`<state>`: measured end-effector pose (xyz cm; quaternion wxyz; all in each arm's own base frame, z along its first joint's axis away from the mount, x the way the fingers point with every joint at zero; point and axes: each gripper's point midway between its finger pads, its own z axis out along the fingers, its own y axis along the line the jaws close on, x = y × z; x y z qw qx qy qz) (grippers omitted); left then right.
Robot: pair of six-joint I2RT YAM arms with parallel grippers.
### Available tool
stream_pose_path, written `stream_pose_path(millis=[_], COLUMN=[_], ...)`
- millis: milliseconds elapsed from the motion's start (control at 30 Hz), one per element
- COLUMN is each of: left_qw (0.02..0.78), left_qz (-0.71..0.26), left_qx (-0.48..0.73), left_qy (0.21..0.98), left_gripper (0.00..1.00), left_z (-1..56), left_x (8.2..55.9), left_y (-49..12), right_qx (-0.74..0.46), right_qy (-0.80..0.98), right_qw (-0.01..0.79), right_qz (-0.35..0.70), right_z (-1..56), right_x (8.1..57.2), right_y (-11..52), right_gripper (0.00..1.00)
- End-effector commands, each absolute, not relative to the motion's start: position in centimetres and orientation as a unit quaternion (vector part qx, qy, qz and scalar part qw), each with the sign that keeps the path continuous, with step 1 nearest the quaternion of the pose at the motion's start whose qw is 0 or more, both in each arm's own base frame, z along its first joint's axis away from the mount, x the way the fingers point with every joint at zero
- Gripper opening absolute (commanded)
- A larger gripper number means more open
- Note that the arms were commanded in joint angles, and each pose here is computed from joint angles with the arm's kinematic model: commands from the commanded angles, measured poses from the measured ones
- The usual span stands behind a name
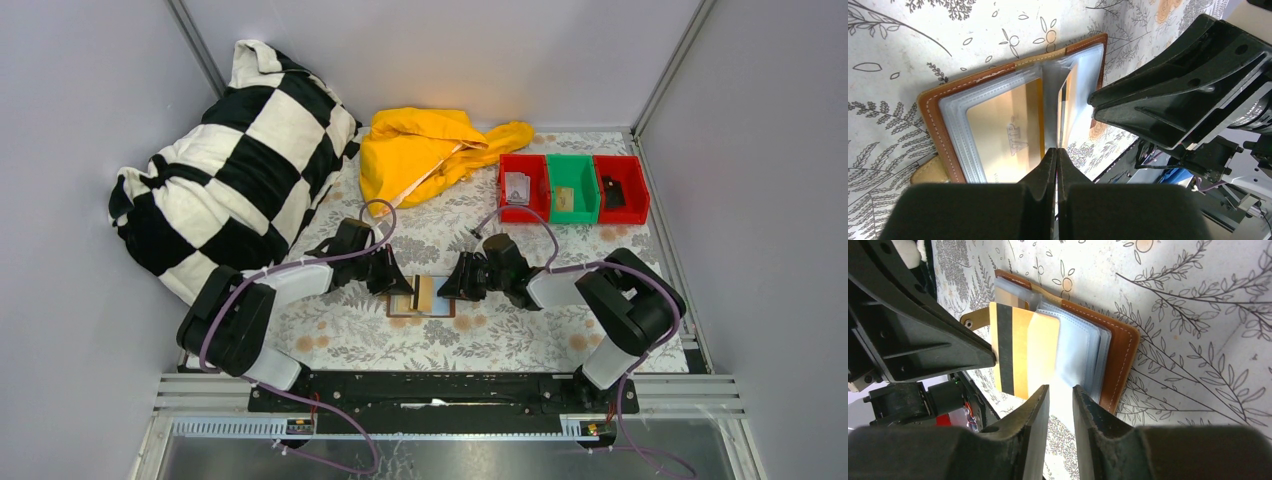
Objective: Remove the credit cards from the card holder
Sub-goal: Remove the credit card from the card holder.
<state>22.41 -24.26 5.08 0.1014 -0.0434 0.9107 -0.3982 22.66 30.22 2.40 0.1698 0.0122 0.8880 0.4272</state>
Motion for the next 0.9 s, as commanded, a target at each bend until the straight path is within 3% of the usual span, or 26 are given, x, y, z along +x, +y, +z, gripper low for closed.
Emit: stream_pose_path(millis=[0,133,233,467,867], left_qw=[0.128,0.121,0.125,0.119,0.118], left_qz=[-0.415,-0.403,-0.407,-0.419,-0.411], left_qx=[-0.009,0.000,-0.003,-0.008,-0.011], left_qy=[0.901,0.907,0.905,0.900,0.904], left_gripper=[0.00,0.00,0.00,0.00,0.00], left_z=[7.1,7.0,7.3,7.3,7.1], left_x=[23.2,23.2,23.4,23.2,23.1], left_y=[-24.6,-24.5,-24.6,-24.9,-24.6], right_qx=[0.014,0.005,0.009,0.001,-0.010], right_qy=[0.917,0.914,0.910,0.903,0.892], right_qw=[0.148,0.151,0.164,0.171,0.192], right_qz=[0.371,0.376,0.380,0.393,0.409], right_z=[0.2,0.8,1.6,2.6,4.7], right_x=[21.1,20.8,21.0,21.6,22.6], right_y=[27.9,27.9,27.8,28.6,30.4], right_gripper=[0.35,0.37,0.29,0.28,0.33])
